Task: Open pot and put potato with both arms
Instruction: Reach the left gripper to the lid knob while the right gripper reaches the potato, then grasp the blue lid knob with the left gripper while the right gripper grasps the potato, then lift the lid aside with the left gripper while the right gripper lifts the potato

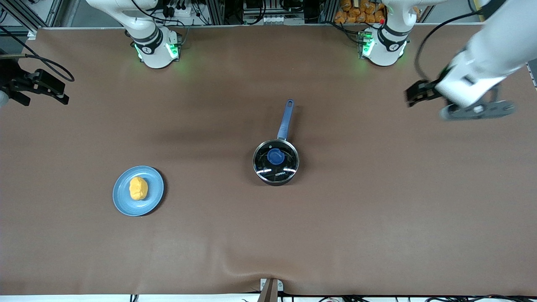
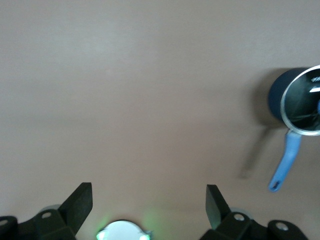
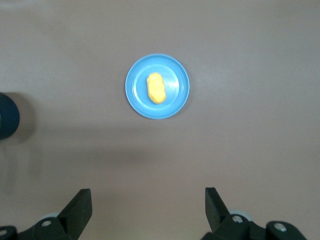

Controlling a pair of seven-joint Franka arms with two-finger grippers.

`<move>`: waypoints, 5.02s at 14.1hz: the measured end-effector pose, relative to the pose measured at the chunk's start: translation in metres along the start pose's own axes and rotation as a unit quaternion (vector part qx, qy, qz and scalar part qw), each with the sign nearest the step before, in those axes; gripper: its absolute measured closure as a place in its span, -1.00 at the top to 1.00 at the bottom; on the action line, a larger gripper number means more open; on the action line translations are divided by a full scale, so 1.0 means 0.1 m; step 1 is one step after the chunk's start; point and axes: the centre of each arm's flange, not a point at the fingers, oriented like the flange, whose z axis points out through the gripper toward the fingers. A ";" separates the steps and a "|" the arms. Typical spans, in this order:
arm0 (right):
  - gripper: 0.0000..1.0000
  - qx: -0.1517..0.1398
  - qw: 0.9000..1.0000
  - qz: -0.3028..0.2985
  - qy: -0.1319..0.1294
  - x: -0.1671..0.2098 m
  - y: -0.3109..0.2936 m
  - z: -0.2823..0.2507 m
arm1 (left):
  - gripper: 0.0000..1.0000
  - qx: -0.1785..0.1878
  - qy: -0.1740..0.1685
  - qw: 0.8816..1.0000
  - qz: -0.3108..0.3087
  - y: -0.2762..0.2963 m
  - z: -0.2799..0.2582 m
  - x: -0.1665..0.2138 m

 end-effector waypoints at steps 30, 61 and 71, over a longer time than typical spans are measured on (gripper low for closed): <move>1.00 0.003 0.999 -0.032 -0.021 1.12 0.09 3.90 | 1.00 -0.037 0.095 0.941 -0.322 3.47 2.87 0.14; 0.01 0.031 0.998 -0.047 -0.041 0.94 0.02 1.54 | 0.20 -0.063 0.101 0.940 -0.319 2.78 1.38 0.31; 0.01 -0.001 1.000 -0.009 -0.022 0.62 -2.28 1.25 | 0.20 -0.003 0.069 0.978 -0.195 0.56 0.51 0.96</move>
